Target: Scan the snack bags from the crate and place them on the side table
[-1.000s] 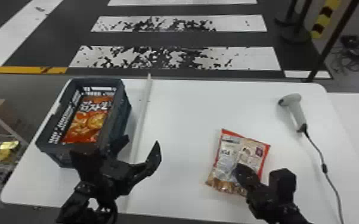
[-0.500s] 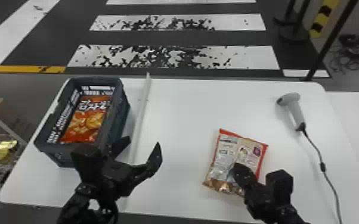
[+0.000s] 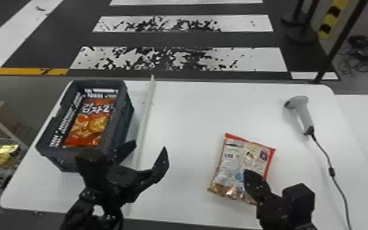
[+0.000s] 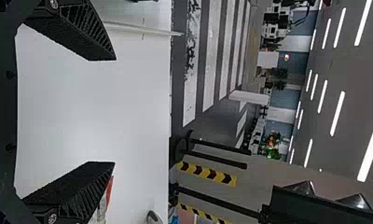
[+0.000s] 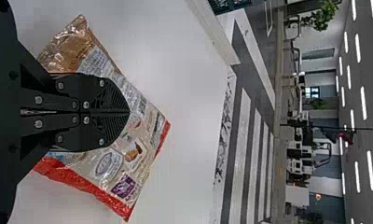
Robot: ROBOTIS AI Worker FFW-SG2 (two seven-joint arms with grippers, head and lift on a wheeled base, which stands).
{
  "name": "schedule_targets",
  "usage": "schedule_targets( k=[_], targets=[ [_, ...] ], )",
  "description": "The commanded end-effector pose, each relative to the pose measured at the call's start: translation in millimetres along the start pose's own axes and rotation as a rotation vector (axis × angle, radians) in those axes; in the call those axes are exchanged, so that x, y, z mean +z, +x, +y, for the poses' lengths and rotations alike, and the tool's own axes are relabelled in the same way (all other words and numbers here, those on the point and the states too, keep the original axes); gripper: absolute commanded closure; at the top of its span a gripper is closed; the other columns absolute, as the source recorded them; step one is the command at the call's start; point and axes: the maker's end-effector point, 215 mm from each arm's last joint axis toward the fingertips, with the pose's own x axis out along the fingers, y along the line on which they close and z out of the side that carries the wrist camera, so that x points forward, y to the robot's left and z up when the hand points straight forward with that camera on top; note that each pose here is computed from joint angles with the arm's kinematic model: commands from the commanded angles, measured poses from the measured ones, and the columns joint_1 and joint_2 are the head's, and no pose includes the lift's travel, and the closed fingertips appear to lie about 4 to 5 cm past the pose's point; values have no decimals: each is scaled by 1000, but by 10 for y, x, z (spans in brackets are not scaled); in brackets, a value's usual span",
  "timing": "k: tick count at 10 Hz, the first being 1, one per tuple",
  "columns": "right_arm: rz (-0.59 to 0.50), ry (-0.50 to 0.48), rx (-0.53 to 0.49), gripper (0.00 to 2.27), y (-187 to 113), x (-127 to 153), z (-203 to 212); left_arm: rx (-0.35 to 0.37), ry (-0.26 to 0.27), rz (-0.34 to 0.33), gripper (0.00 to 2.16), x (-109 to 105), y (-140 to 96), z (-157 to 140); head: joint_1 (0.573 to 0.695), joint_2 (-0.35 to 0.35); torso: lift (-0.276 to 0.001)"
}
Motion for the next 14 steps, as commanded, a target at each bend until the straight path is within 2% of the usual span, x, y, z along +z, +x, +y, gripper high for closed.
schedule_targets(
  k=[1,4,6,9,11,14],
  targets=[
    [38,-1,-9,2263,-39,-213,-52,-2,-2,0,73,-1,4,-5,695,67,-50],
    [77,-12,-24,2263,-41,-521,-154,-9,-11,-1,76,-3,2,-15,695,44,-50],
    [70,-21,-28,2263,-21,-566,-189,-10,-11,-3,76,0,-3,-12,695,32,-50],
    [6,-51,-43,2263,-11,-216,-283,-11,-11,-3,76,-6,-16,-19,695,21,-50],
    [-21,-53,-12,2263,-6,57,-82,-9,-8,-11,76,22,-28,-7,695,25,-50],
    [-14,-58,66,2263,72,133,333,-5,-5,-18,76,60,-56,6,695,86,-50]
  ],
)
